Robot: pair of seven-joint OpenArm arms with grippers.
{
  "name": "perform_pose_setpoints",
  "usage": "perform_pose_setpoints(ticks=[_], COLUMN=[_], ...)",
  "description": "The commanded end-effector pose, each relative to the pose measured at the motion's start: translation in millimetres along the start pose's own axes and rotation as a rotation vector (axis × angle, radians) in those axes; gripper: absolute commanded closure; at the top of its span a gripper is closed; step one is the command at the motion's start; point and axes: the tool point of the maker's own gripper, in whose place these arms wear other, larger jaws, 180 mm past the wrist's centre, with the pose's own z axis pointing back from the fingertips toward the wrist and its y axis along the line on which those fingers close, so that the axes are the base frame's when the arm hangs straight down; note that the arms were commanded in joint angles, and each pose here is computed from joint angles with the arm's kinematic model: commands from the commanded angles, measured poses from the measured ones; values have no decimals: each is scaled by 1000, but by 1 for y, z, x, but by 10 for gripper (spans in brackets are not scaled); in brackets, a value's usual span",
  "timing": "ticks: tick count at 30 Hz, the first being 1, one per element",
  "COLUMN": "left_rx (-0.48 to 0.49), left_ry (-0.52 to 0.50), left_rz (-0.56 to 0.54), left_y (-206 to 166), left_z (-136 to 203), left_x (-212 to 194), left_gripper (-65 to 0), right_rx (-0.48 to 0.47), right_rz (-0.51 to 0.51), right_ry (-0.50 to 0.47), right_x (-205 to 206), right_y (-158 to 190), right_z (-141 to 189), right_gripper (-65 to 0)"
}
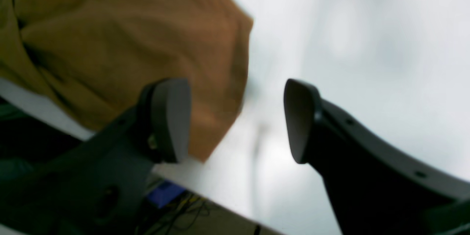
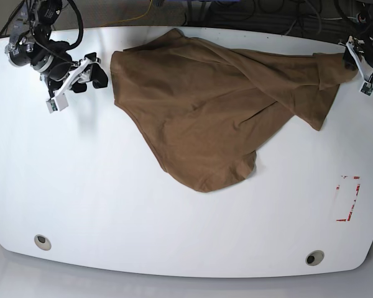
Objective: Layout the t-shirt on the table in an organized manner, then fold the t-shirt properly
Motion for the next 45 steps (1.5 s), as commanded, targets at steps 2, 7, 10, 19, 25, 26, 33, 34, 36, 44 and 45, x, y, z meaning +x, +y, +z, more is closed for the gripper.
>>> perform_pose_setpoints(ticks=[2, 7, 10, 19, 25, 26, 33, 34, 36, 44, 45], left_rx=[66, 160, 227, 224, 152, 129, 38, 20, -13, -132, -150], left_ry=[-77, -111, -200, -340, -392, -408, -423, -418, -406, -356, -350], left_rz=[8, 51, 90, 72, 22, 16, 42, 52, 69, 114, 111], left_y=[23, 54, 78, 81, 54, 45, 19, 16, 10, -13, -18], left_z=[7, 17, 26, 29, 19, 17, -3, -9, -20, -59, -64], left_x=[26, 37, 63, 122, 154, 163, 179, 180, 181, 174, 173], left_gripper=[-410, -410, -410, -410, -411, -411, -413, -413, -413, -411, -411], right_rx=[-1, -51, -58, -5, 24, 31, 49, 49, 49, 44, 44], right_rz=[37, 76, 97, 119, 104, 94, 71, 71, 70, 67, 65], right_ry=[-80, -118, -137, -178, -170, -176, -190, -190, -190, -191, -190], right_x=[31, 52, 67, 98, 98, 98, 97, 97, 96, 96, 96], right_y=[0, -8, -8, 3, 9, 10, 15, 15, 15, 13, 13], right_z=[4, 3, -2, -18, -28, -30, -35, -35, -35, -34, -34], right_gripper=[-389, -389, -389, -389, -389, -389, -389, -389, -389, -389, -389])
